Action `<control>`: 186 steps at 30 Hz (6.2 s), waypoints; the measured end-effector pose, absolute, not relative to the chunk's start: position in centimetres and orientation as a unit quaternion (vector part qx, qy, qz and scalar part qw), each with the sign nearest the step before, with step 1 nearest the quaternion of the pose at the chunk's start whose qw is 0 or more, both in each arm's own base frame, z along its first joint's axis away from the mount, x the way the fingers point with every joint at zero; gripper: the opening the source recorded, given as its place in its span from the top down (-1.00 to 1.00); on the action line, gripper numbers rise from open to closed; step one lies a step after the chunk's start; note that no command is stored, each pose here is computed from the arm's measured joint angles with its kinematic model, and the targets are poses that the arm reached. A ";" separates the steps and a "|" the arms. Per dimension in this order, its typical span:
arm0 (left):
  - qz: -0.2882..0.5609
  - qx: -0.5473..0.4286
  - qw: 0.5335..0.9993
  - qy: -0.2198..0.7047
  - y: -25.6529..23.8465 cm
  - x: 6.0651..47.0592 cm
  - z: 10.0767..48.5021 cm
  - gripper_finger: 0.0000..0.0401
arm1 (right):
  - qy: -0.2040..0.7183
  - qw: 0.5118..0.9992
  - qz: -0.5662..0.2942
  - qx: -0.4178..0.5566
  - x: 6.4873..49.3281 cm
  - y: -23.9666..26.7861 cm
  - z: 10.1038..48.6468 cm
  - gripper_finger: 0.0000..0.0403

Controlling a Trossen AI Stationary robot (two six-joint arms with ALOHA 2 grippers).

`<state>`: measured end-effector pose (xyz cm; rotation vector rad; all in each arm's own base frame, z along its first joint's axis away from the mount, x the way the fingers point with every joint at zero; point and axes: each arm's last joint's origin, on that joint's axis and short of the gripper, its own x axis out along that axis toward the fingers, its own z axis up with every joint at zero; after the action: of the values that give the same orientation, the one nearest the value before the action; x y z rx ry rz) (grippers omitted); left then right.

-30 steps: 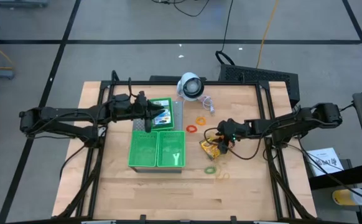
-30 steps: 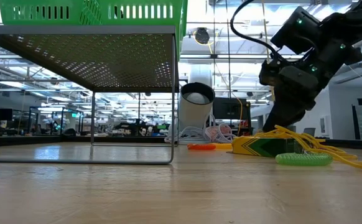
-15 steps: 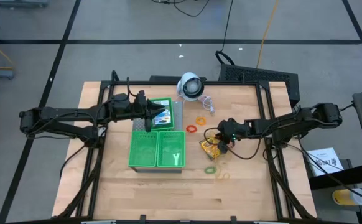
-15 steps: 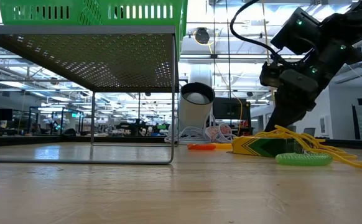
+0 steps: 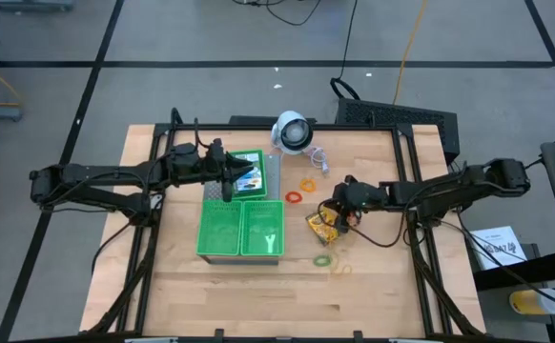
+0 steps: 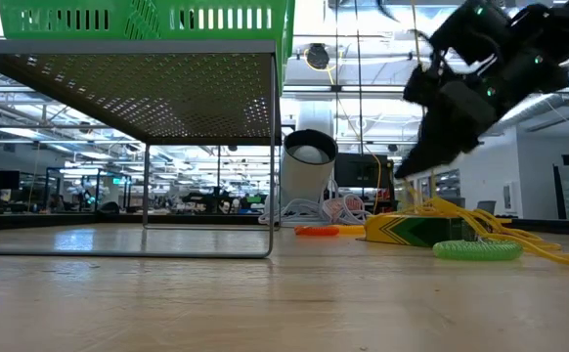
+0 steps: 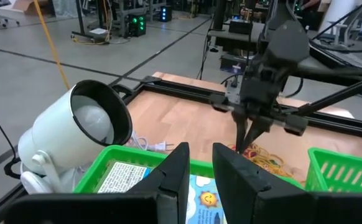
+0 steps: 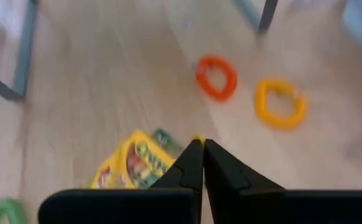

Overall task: Pick & Place Office Desk Supplies
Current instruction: Put the yellow rubber band into the bottom left green basket on the shelf

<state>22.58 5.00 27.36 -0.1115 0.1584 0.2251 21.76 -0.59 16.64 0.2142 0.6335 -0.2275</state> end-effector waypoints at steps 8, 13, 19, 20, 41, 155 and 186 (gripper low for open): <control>0.113 -0.063 0.989 0.076 5.0 22.6 27.4 0.62 | 0.200 0.973 -0.109 0.035 20.6 -0.3 20.6 1.00; 0.113 -0.063 0.989 0.074 5.0 22.6 27.4 0.62 | 0.143 0.985 -0.092 -0.007 19.4 0.4 22.7 1.00; 0.112 -0.065 0.989 0.068 5.0 22.6 27.5 0.62 | 0.086 0.994 -0.055 -0.046 18.2 1.5 24.5 1.00; 0.112 -0.064 0.990 0.062 5.0 22.6 27.6 0.62 | 0.075 0.995 -0.049 -0.051 18.0 1.7 24.8 1.00; 0.078 -0.056 0.995 -0.012 3.7 22.9 29.2 0.62 | -0.072 0.994 -0.009 -0.079 17.1 2.8 27.9 1.00; 0.049 0.000 0.997 0.062 -8.4 20.5 36.9 0.99 | -0.084 0.995 0.044 -0.019 14.7 2.6 28.8 0.16; 0.082 -0.092 0.985 0.121 -8.9 15.5 31.0 0.36 | -0.067 0.997 0.045 -0.018 14.8 2.7 28.5 0.16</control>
<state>15.51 -8.86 31.00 -0.1845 0.2431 0.1648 14.79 2.67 28.46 -0.0364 -0.1332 0.0906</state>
